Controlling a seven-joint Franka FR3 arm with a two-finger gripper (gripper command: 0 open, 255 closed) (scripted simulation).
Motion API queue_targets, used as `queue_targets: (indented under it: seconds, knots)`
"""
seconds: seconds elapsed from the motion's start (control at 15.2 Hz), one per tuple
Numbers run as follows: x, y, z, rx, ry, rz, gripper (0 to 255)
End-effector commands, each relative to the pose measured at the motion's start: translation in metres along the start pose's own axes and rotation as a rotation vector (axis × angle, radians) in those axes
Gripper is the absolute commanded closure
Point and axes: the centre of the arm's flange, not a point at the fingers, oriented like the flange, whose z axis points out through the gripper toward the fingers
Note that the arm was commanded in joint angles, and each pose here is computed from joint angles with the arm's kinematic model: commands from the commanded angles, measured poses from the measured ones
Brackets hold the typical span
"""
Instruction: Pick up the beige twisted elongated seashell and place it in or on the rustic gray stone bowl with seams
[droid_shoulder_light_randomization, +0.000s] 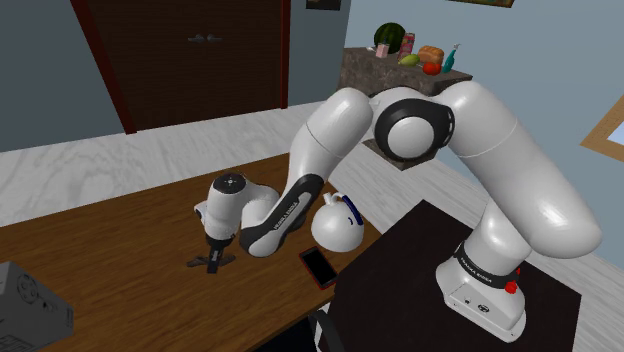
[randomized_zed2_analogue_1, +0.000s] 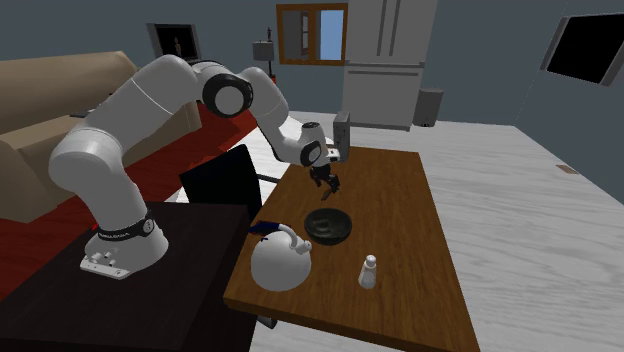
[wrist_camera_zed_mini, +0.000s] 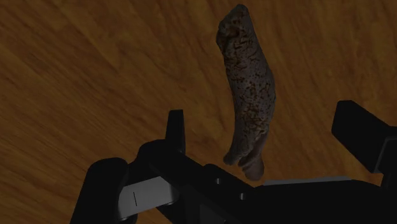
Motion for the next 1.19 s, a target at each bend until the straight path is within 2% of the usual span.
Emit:
queue_targets:
  seconds: [0.0,0.13,0.59,0.66,1.12]
  knots:
    - [0.0010,-0.0015,0.0110,-0.001,0.001,-0.005,0]
    - [0.0011,-0.0015,0.0193,-0.001,0.001,-0.005,0]
    - [0.0011,-0.0015,0.0193,-0.001,0.001,-0.005,0]
    - [0.0011,-0.0015,0.0193,-0.001,0.001,-0.005,255]
    - [0.0011,-0.0015,0.0192,-0.001,0.001,-0.005,255]
